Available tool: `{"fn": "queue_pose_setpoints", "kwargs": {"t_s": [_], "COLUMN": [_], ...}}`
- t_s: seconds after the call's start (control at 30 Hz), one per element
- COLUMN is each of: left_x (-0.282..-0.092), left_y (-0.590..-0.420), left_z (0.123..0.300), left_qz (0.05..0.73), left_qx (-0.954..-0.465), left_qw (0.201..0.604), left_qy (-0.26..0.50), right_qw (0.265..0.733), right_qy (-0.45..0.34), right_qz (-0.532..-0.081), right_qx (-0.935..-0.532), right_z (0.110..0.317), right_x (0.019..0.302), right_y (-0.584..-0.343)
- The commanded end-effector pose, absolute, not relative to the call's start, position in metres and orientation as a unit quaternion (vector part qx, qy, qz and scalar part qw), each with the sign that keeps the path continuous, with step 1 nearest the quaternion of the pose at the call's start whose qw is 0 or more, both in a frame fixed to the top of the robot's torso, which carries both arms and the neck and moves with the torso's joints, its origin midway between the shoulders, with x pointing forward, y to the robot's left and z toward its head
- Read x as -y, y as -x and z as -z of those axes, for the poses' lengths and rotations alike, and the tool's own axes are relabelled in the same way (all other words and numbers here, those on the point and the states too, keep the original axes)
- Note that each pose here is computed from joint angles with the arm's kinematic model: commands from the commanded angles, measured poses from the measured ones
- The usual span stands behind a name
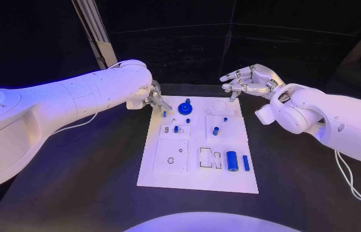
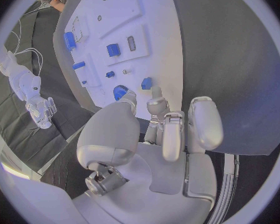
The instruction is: Assemble the parts on the task board
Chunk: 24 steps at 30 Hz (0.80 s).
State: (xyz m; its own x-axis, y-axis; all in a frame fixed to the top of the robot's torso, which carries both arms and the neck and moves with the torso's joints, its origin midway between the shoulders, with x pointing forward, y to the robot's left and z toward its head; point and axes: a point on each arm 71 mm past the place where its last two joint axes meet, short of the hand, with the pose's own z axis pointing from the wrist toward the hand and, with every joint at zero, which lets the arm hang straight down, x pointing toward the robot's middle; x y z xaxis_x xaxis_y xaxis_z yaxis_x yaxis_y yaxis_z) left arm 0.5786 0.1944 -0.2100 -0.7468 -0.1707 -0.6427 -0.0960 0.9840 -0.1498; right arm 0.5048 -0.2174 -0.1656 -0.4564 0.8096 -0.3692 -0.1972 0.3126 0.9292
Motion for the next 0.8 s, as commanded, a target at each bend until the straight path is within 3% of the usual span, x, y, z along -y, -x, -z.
{"fn": "queue_pose_setpoints", "kwargs": {"t_s": [0.03, 0.8], "left_x": [-0.1925, -0.1856], "left_y": [-0.579, -0.5792], "left_z": [0.2097, 0.2171], "left_qz": [0.058, 0.052], "left_qx": [-0.933, -0.94], "left_qw": [0.349, 0.334], "left_qy": [0.06, 0.054], "right_qw": [0.466, 0.463], "right_qy": [-0.228, -0.226], "right_qz": [-0.543, -0.545], "right_qx": [-0.66, -0.661], "right_z": [0.1641, 0.1645], "right_x": [0.2163, 0.214], "right_y": [-0.5048, -0.5055]}}
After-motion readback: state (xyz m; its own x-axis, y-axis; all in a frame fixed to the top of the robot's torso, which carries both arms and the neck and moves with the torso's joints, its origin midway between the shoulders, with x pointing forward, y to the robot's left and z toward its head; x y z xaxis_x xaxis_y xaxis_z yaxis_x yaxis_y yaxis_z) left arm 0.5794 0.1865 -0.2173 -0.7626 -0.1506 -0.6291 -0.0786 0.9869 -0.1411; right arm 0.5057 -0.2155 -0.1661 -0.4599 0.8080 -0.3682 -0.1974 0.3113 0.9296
